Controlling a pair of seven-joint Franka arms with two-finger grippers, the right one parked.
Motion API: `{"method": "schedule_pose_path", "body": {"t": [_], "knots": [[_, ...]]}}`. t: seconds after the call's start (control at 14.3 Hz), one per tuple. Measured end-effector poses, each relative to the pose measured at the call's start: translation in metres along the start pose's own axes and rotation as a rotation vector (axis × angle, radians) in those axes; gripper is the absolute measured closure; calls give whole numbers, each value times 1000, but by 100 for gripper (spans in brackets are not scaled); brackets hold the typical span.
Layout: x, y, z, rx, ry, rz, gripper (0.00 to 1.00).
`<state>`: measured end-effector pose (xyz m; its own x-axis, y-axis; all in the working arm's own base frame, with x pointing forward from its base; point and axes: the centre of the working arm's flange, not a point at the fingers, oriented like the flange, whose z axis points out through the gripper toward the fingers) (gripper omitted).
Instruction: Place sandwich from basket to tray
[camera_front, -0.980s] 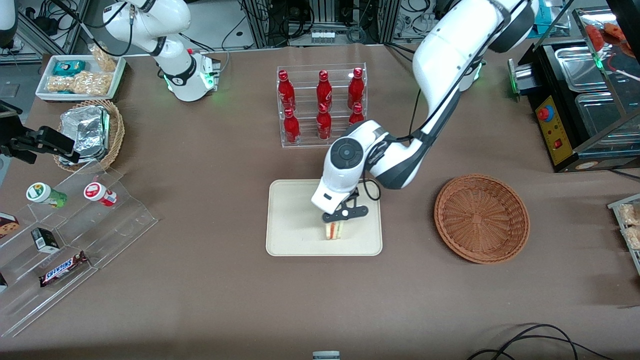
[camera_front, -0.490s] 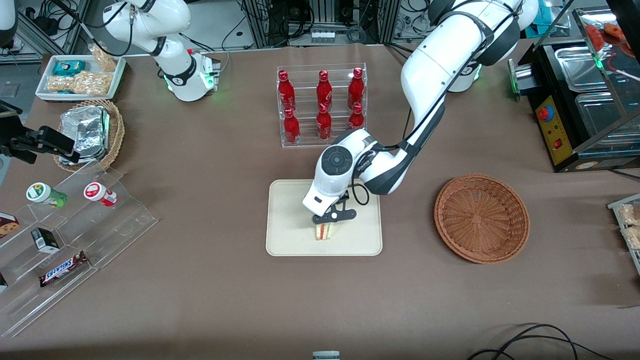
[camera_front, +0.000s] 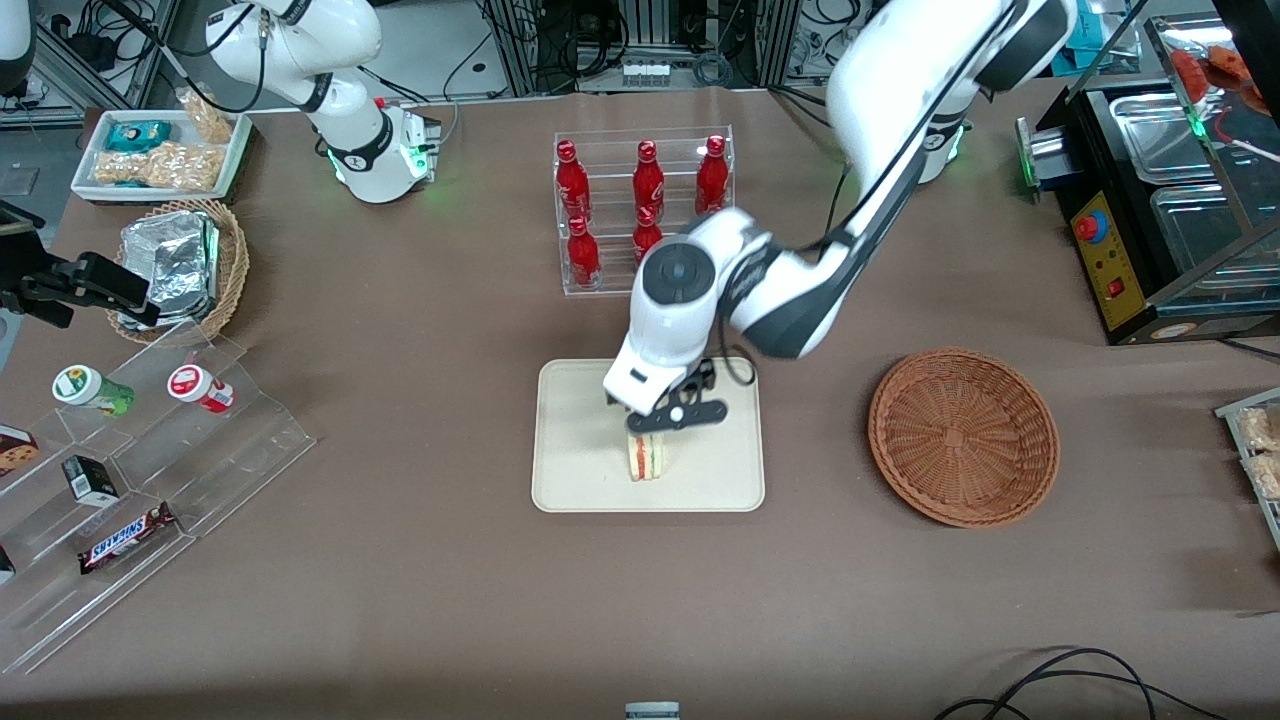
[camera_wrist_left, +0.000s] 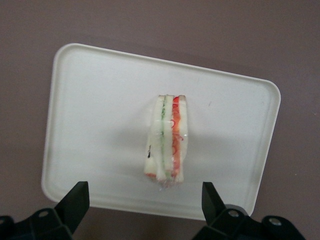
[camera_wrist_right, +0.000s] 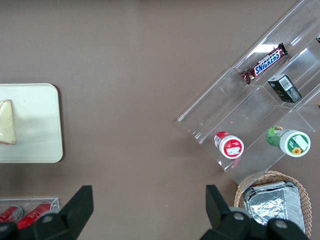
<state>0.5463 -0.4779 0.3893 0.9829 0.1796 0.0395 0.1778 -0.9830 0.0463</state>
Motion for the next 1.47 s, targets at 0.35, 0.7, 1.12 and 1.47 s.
{"method": "schedule_pose_path", "body": {"t": [0.35,0.7,1.12,1.47], "knots": [[24,-80,-44,120,55,-135,0],[62,-170,-27,204,30,-165,0],[66,-284,-85,213,-78,-37,0],[70,-374,-139,178,-161,38,0]]}}
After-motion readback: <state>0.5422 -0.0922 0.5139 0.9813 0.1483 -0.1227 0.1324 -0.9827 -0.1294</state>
